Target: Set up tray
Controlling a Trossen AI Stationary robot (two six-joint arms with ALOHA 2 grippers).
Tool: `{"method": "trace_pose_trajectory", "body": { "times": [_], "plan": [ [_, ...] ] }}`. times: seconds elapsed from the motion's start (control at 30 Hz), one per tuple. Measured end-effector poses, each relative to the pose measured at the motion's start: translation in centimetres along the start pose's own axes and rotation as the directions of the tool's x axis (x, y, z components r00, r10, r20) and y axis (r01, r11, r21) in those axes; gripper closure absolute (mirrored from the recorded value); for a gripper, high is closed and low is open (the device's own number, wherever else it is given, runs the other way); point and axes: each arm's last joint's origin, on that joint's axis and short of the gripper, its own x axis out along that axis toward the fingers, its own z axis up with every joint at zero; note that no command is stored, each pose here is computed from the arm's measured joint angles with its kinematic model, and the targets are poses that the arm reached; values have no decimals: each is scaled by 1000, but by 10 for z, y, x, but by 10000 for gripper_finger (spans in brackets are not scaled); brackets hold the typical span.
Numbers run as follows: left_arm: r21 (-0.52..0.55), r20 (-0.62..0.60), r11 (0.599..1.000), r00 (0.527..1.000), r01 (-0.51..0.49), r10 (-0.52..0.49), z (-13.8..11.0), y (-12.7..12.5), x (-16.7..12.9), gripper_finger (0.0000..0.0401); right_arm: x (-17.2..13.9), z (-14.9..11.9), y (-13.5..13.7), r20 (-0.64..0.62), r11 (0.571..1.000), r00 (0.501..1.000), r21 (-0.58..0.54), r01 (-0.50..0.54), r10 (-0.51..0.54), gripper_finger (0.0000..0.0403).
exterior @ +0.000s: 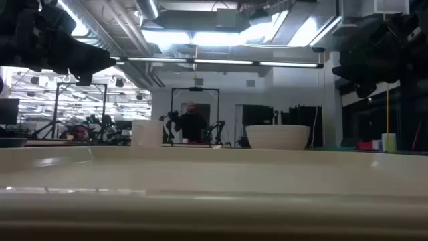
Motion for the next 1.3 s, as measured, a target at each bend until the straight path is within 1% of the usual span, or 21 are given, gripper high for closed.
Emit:
{"method": "trace_pose_trajectory", "body": {
  "times": [0.13, 0.2, 0.27, 0.43, 0.5, 0.57, 0.67, 0.7, 0.8, 0.87, 0.9, 1.0, 1.03, 1.13, 1.17, 1.2, 1.3],
  "plan": [
    [0, 0, 1000, 1000, 0, 0, 0, 0, 0, 258, 0, 0, 0, 0, 1000, 1000, 0, 0, 0, 258],
    [0, 0, 1000, 1000, 0, 0, 0, 0, 0, 258, 0, 0, 0, 4, 1000, 1000, -18, 3, -3, 258],
    [0, 0, 1000, 1000, 0, 0, 0, 0, 0, 258, 0, 1, -1, 14, 998, 999, -58, 30, -29, 258],
    [-1, 14, 1000, 1000, -9, 9, 1, 0, 0, 258, 0, 3, -2, 42, 994, 995, -59, 91, -88, 258],
    [-5, 45, 998, 997, -64, 64, 4, 2, 0, 258, 0, 4, -3, 59, 992, 992, -57, 116, -112, 258],
    [-15, 82, 990, 987, -141, 142, 7, 4, -1, 258, 0, 5, -3, 72, 989, 988, -57, 137, -133, 258],
    [-34, 127, 974, 966, -224, 227, 12, 6, -1, 258, -1, 10, -3, 135, 987, 979, -31, 158, -152, 258],
    [-53, 150, 970, 958, -238, 243, 14, 7, -2, 258, -1, 13, -2, 164, 988, 975, -9, 152, -149, 258],
    [-216, 228, 951, 936, -222, 270, 23, 7, -4, 258, -3, 23, 0, 257, 992, 958, 21, 127, -128, 258],
    [-288, 282, 930, 908, -230, 312, 28, 8, -6, 258, -5, 30, 1, 326, 993, 937, 36, 116, -121, 258],
    [-314, 311, 919, 889, -238, 336, 31, 9, -7, 258, -7, 35, 2, 354, 991, 926, 49, 125, -134, 258],
    [-386, 438, 898, 814, -213, 381, 45, 10, -13, 258, -13, 55, 4, 428, 982, 884, 114, 151, -186, 258],
    [-399, 483, 895, 784, -199, 390, 50, 10, -16, 258, -15, 63, 6, 444, 982, 876, 106, 156, -187, 258],
    [-411, 579, 895, 708, -176, 405, 60, 10, -24, 258, -22, 83, 11, 464, 987, 874, 13, 158, -146, 258],
    [-428, 601, 888, 681, -169, 419, 63, 10, -26, 258, -25, 90, 13, 470, 986, 871, -12, 166, -141, 258],
    [-453, 610, 876, 658, -167, 441, 65, 11, -28, 258, -28, 98, 14, 475, 984, 869, -28, 174, -140, 258],
    [-568, 585, 808, 615, -156, 530, 65, 13, -30, 258, -33, 119, 18, 457, 973, 869, -28, 229, -192, 258]
  ]
}}
